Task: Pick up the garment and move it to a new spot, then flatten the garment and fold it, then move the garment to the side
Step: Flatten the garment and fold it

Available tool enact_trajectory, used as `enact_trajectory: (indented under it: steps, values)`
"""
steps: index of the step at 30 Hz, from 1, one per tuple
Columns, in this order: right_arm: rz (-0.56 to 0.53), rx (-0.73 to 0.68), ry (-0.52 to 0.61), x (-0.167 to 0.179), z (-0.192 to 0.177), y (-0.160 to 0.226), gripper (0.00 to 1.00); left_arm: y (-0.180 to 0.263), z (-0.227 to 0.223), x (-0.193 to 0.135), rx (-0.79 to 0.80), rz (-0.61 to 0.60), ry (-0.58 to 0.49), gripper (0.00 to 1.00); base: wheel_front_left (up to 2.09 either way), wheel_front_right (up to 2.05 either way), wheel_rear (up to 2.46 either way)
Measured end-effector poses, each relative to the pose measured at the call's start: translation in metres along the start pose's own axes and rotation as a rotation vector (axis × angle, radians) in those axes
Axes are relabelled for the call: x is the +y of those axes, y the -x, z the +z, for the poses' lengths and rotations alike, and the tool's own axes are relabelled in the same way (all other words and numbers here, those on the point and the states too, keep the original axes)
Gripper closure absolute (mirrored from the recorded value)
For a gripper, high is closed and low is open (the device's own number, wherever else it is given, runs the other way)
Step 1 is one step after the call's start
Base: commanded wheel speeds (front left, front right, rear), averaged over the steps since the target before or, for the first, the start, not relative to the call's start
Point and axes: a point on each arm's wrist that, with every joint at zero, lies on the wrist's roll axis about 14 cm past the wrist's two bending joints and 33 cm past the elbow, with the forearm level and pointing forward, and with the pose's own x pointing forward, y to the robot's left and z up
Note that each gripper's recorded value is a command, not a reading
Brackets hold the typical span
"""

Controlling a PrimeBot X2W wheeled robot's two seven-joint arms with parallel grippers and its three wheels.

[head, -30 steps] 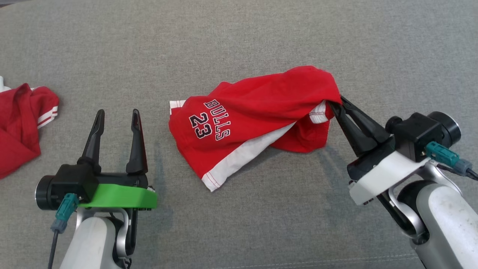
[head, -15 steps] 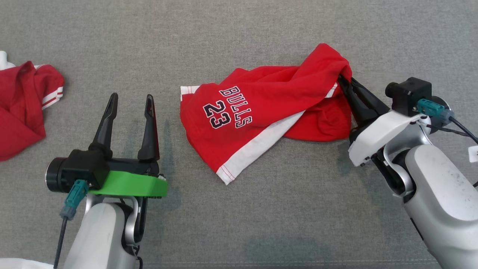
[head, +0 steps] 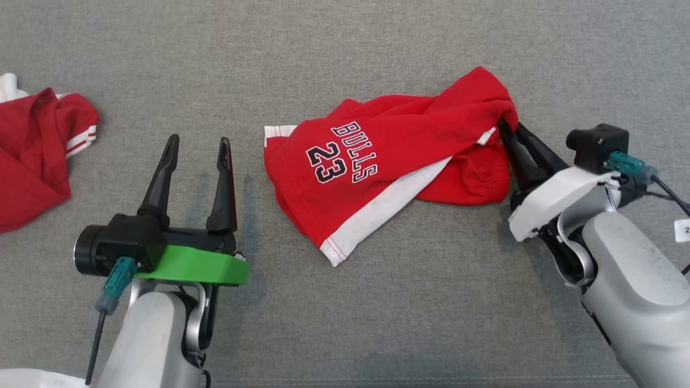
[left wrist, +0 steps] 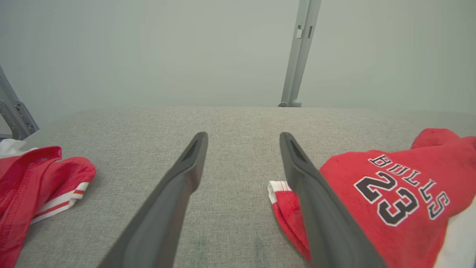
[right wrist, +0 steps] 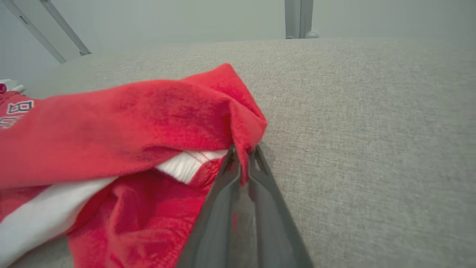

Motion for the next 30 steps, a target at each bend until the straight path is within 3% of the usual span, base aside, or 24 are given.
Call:
enact_trajectory:
  steps: [8,20,30]
  values:
    - [-0.058,-0.061,-0.030,-0.007,-0.002,0.039,0.00,0.006,0.007,-0.009,-0.012,-0.023,-0.001,0.00,0.00,0.00,0.00]
    - [-0.147,-0.303,0.083,-0.008,0.060,0.087,0.00,0.019,0.013,-0.020,-0.017,-0.054,-0.009,0.00,0.00,0.00,0.00]
    - [-0.189,-0.350,0.098,-0.002,0.068,0.115,0.00,0.025,0.019,-0.035,-0.016,-0.095,-0.010,0.00,0.00,0.00,0.00]
